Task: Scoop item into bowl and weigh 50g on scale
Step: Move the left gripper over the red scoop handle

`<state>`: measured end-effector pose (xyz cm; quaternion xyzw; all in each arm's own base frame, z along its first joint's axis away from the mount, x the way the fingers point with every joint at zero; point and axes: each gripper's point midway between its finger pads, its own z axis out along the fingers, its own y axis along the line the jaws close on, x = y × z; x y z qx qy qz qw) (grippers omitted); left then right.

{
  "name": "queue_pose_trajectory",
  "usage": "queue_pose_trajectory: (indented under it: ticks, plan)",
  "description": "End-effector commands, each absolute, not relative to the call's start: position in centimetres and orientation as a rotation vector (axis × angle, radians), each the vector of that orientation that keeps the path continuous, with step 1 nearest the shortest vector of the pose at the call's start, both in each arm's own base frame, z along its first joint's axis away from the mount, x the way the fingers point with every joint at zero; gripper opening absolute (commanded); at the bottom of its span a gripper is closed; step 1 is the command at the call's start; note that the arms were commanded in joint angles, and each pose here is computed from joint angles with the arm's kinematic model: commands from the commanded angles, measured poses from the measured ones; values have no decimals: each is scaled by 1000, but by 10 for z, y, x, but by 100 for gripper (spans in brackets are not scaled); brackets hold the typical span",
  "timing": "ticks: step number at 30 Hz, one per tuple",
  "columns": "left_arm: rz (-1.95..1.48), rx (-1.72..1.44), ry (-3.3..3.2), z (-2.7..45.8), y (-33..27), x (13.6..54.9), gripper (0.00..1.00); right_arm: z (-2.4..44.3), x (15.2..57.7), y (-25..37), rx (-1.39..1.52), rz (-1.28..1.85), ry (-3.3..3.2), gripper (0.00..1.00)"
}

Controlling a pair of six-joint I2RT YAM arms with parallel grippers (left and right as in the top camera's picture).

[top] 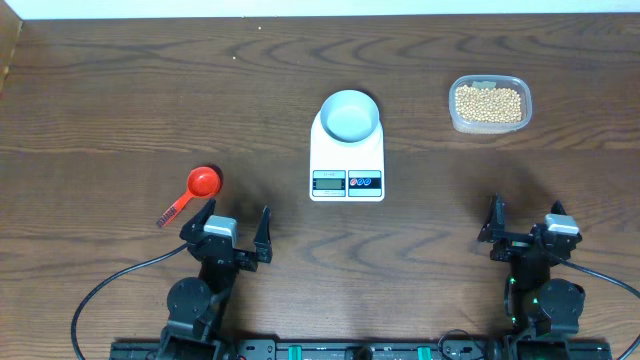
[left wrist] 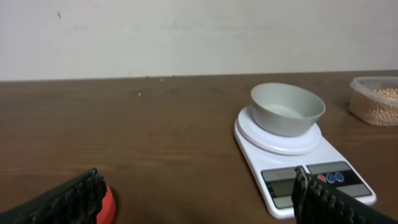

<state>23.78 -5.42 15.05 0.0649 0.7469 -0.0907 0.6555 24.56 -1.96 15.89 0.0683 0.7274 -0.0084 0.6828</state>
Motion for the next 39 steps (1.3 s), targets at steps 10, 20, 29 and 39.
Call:
queue_pose_trajectory:
  ticks: [10,20,29,39]
  plan:
    - [-35,119,1906,208,-27,217,98,159,245,-18,155,-7,1630,99]
    - [73,125,2195,249,-24,252,98,159,245,-18,155,-7,1630,99]
    - [114,199,2311,240,-33,290,98,159,245,-18,155,-7,1630,99]
    - [116,202,2326,235,-34,294,98,159,245,-18,155,-7,1630,99]
